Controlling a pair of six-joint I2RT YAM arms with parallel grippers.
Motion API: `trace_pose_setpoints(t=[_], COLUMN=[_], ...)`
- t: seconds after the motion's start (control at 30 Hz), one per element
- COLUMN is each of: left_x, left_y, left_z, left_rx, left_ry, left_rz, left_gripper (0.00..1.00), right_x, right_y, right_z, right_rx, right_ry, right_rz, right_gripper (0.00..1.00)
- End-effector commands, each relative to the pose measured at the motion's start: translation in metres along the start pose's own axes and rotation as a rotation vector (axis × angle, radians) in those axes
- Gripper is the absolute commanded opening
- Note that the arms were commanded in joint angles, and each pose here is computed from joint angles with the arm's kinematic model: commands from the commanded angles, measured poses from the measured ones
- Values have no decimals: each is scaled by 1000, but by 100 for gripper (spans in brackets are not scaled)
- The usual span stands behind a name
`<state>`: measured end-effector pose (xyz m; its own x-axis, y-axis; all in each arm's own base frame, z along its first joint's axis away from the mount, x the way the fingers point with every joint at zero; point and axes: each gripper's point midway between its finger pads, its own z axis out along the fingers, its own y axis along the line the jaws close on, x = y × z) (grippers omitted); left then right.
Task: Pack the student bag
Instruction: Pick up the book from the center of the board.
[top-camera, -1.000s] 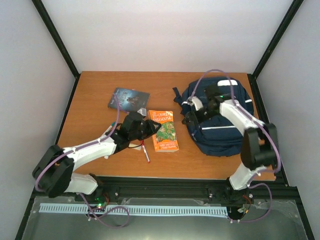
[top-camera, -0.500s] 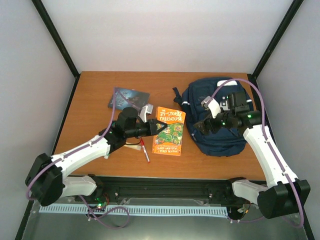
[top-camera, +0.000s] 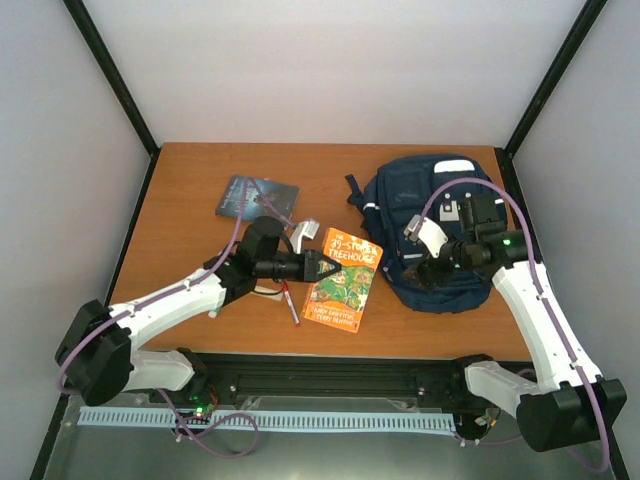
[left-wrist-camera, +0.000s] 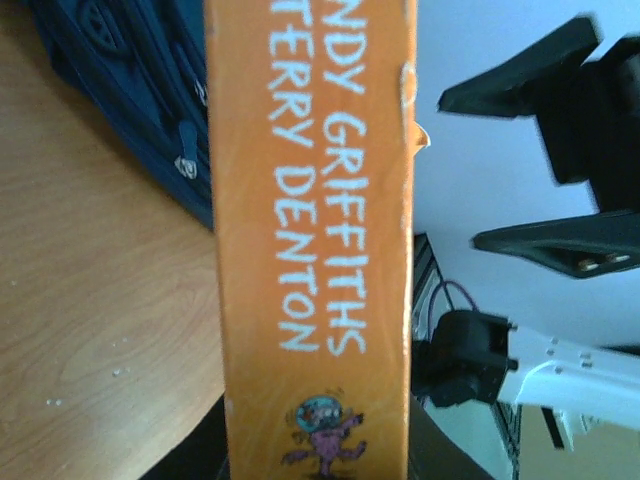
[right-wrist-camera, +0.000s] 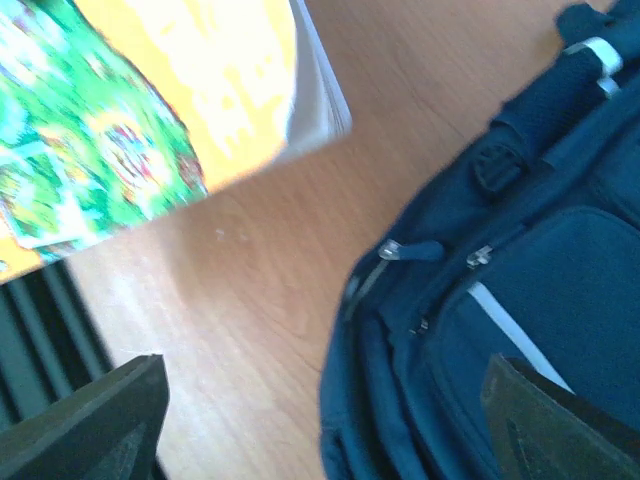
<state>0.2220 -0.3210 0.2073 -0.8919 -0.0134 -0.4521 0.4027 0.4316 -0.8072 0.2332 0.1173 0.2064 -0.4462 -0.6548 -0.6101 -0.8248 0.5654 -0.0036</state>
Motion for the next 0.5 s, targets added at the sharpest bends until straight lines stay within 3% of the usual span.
trace_pose_setpoints(t=[0.0,0.27,0.47], left_x=[14,50,57], left_y=[-27,-58,-80], left_z=[6,12,-13], left_rx=[113,178,243], left_ry=[58,218,215], left_rz=[141,368,493], left_gripper=[1,1,1], right_x=[-24,-71,-67], right_y=[32,61,100], right_z=[-22,-28,-15], right_rx=[-137,-432,-612], right_ry=[-128,-243,-206], right_rz=[-87,-111,-184], right_gripper=[90,94,98])
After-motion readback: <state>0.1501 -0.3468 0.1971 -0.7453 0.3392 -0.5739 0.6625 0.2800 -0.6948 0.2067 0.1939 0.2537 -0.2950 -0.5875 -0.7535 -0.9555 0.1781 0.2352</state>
